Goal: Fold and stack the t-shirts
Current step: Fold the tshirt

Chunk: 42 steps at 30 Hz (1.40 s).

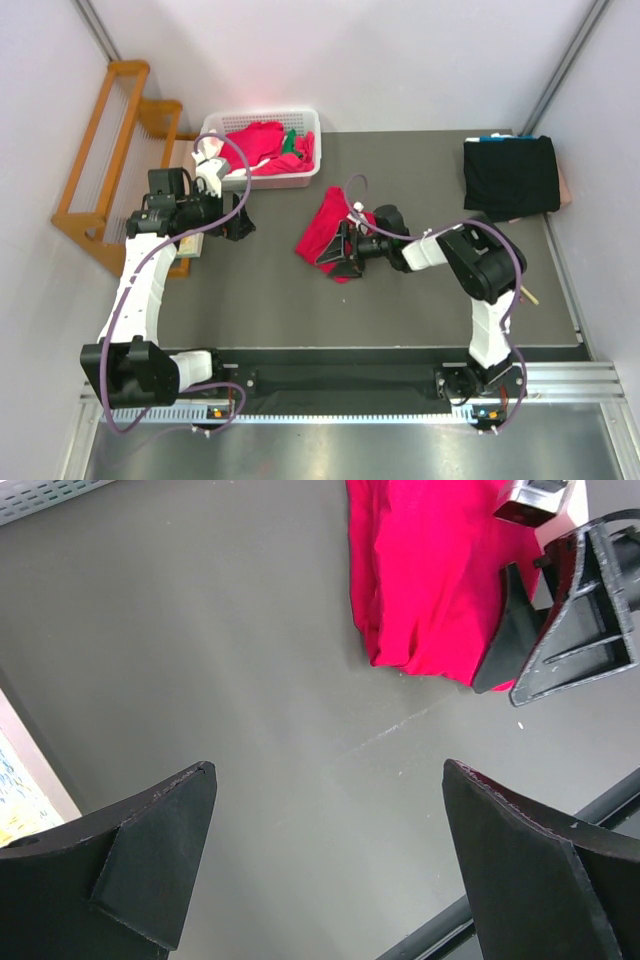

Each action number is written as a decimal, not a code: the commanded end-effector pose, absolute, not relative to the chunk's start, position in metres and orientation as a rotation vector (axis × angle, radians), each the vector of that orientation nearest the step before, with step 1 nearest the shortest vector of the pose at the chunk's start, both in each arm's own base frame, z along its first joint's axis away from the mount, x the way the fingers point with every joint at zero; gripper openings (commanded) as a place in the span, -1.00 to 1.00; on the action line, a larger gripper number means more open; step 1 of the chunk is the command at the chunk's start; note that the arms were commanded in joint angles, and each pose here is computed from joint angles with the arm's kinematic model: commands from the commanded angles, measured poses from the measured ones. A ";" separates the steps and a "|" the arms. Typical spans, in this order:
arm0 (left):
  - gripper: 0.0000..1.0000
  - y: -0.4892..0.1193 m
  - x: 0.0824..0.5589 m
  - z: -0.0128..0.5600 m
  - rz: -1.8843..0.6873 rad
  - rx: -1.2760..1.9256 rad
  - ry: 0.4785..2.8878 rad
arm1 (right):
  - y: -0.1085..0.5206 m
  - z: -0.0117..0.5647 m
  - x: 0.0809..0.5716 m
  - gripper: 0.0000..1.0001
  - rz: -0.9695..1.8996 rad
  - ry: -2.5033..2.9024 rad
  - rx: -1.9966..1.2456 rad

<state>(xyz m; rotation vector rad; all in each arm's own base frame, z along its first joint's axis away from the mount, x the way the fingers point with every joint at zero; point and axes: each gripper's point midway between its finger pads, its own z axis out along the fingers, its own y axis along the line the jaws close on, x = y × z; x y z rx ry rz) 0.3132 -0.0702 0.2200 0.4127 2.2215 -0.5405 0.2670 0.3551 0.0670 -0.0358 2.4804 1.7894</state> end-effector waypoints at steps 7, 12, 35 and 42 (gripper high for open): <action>0.98 -0.069 0.315 0.238 -0.529 0.423 2.165 | 0.382 0.177 0.316 0.74 1.898 2.226 -0.122; 0.98 -0.068 0.314 0.239 -0.510 0.424 2.163 | 0.396 0.152 0.339 0.71 1.942 2.239 -0.035; 0.98 -0.070 0.314 0.241 -0.531 0.436 2.165 | 0.352 0.159 0.348 0.79 1.416 2.336 -0.295; 0.98 -0.070 0.309 0.240 -0.533 0.443 2.170 | 0.258 0.119 0.371 0.85 1.250 2.397 0.020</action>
